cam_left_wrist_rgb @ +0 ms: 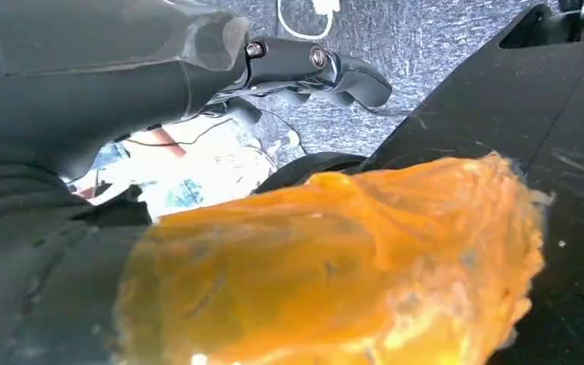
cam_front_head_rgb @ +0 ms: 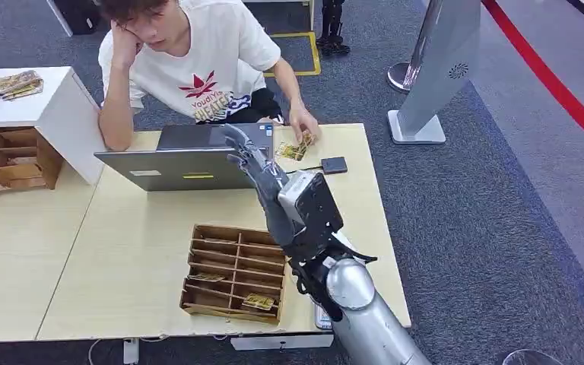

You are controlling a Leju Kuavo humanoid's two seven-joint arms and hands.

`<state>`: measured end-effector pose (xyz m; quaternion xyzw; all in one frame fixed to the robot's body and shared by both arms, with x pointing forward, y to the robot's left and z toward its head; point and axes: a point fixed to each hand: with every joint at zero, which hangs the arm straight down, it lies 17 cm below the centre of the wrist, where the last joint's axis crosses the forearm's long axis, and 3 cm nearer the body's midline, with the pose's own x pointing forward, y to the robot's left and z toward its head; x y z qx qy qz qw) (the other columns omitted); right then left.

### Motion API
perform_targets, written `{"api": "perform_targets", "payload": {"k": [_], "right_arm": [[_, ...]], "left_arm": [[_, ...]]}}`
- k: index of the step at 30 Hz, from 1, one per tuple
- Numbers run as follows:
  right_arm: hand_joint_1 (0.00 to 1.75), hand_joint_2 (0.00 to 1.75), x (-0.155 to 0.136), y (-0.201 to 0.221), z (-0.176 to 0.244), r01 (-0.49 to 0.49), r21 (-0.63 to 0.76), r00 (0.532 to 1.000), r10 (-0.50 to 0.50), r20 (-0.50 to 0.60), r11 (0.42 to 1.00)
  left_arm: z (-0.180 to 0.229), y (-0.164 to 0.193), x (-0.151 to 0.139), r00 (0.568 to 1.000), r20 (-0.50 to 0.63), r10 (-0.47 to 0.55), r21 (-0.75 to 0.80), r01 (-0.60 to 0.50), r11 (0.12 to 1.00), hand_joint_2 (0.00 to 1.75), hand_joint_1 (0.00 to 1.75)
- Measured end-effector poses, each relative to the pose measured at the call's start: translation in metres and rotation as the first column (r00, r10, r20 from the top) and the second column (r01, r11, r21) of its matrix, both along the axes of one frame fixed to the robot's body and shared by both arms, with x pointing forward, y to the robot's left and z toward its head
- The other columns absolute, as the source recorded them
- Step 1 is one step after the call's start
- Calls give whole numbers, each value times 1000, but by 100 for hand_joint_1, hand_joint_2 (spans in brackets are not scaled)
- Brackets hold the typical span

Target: Pass the card to the sensor for recognition and then transmit it.

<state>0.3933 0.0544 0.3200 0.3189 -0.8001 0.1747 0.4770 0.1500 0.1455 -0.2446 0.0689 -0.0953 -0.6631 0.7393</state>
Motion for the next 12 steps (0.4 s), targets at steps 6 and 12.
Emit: {"api": "perform_targets", "payload": {"k": [6, 12], "right_arm": [[0, 0, -15, -9, -13, -77, 40, 996, 79, -34, 996], [0, 0, -46, -9, -23, -267, 87, 962, 271, -38, 960]], "left_arm": [[-1, 1, 0, 1000, -1, 8, -2, -8, 1000, 0, 0], [-1, 2, 0, 1000, -3, 31, -15, -31, 999, 0, 0]]}}
